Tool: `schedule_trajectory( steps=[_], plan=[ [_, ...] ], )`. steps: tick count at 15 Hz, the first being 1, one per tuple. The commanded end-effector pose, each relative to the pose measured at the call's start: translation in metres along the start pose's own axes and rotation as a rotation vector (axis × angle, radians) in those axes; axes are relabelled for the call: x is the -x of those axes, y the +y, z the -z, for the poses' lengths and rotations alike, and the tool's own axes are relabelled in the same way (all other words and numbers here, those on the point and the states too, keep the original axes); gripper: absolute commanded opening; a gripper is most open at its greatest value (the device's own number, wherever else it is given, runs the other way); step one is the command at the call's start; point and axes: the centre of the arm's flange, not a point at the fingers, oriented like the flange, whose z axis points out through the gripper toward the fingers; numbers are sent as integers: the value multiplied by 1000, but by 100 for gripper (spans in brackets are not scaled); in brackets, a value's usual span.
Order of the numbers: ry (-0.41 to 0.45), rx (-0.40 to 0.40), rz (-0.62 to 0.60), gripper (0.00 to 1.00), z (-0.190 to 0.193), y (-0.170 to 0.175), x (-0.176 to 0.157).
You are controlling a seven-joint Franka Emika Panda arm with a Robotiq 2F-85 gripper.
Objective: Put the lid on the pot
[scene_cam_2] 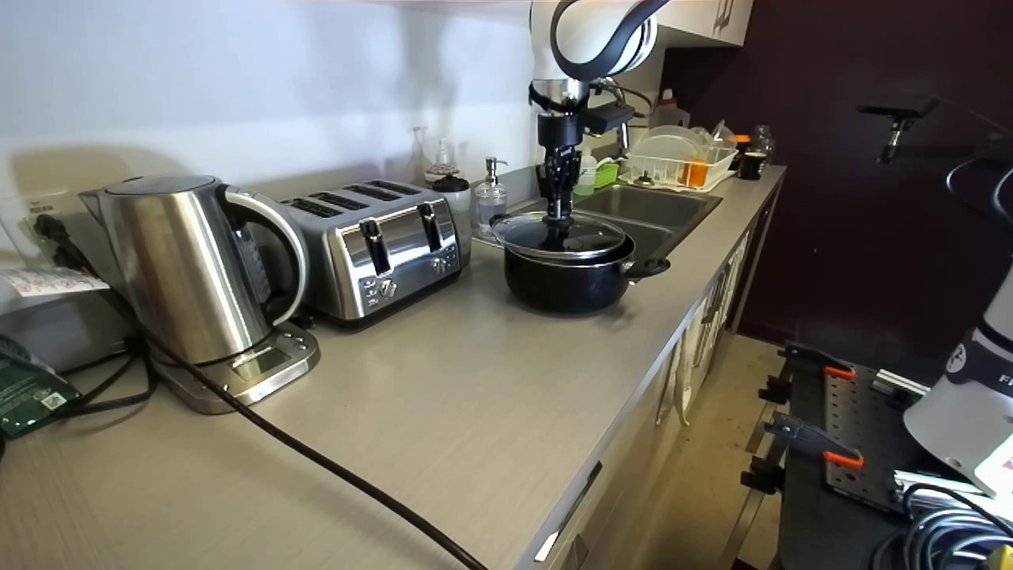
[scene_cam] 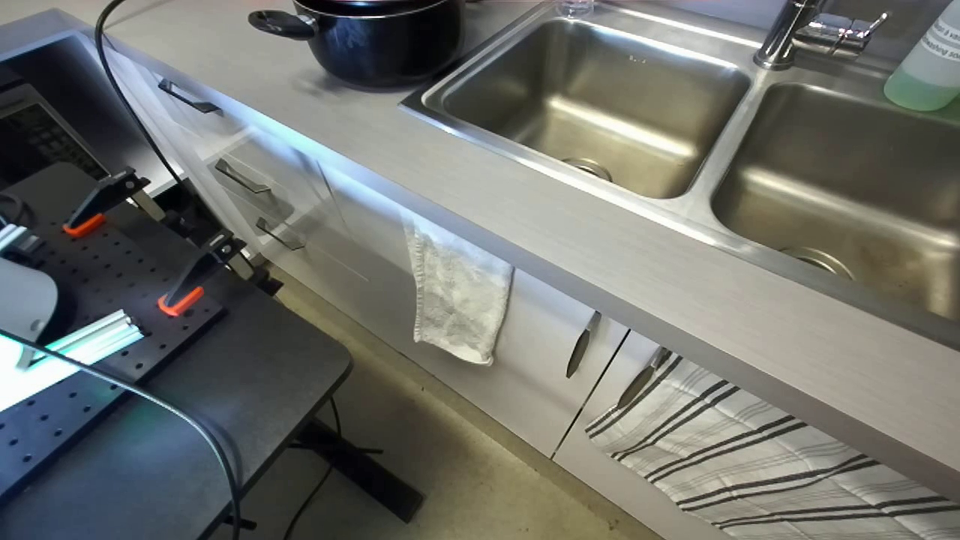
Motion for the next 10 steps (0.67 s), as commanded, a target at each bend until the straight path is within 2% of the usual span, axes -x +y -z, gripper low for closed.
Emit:
schedule_trajectory(
  steps=[1, 10],
  plan=[
    [16, -2, -2, 25, 11, 2, 3],
    [18, -3, 10, 25, 12, 2, 20]
  ],
)
